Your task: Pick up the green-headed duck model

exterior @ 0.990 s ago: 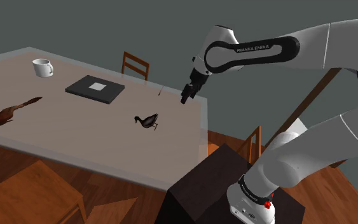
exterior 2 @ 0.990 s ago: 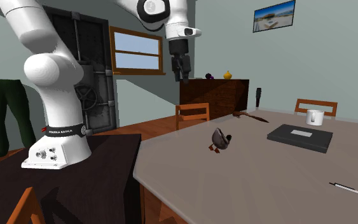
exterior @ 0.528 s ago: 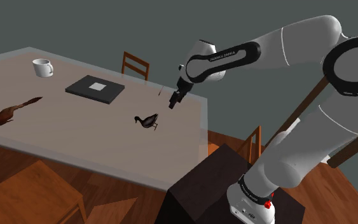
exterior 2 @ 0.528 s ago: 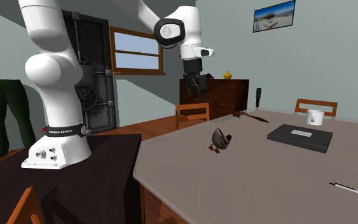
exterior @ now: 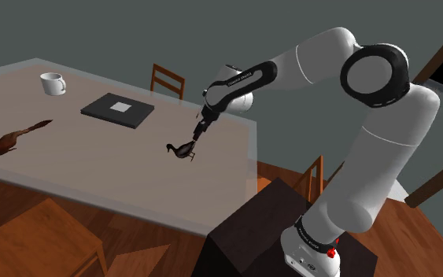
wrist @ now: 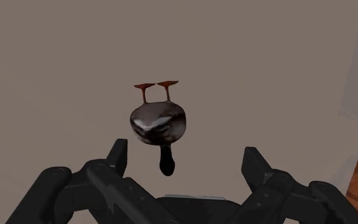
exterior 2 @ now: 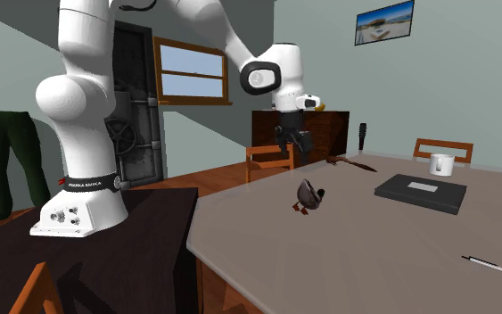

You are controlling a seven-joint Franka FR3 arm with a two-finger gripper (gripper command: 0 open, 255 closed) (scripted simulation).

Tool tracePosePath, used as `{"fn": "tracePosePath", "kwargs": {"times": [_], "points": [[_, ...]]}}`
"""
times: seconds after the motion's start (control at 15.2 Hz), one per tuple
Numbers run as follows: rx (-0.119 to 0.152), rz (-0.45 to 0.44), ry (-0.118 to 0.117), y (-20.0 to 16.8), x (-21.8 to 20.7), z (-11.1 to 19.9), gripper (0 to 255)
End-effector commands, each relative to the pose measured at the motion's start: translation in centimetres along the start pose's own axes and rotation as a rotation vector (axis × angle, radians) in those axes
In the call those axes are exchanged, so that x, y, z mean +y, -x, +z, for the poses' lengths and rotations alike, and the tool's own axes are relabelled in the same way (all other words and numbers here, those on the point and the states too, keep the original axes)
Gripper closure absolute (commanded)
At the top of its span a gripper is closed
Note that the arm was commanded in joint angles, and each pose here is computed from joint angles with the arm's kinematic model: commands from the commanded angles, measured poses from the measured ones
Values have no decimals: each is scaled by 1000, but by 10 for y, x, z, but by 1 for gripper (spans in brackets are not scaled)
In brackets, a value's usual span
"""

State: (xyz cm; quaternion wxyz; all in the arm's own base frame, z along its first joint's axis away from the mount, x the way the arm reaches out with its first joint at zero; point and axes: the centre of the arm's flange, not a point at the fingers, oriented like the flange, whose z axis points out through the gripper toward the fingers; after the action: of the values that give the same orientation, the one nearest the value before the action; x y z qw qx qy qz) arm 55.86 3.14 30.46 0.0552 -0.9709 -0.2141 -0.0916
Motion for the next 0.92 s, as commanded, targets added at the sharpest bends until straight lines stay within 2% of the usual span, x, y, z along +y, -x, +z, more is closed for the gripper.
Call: {"fn": "tracePosePath", "kwargs": {"times": [0.0, 0.66, 0.86], "points": [[9, -31, -6, -15, 5, 23, 0], [54, -179, -34, -87, 17, 128, 0], [54, -179, -34, -83, 18, 143, 0]]}}
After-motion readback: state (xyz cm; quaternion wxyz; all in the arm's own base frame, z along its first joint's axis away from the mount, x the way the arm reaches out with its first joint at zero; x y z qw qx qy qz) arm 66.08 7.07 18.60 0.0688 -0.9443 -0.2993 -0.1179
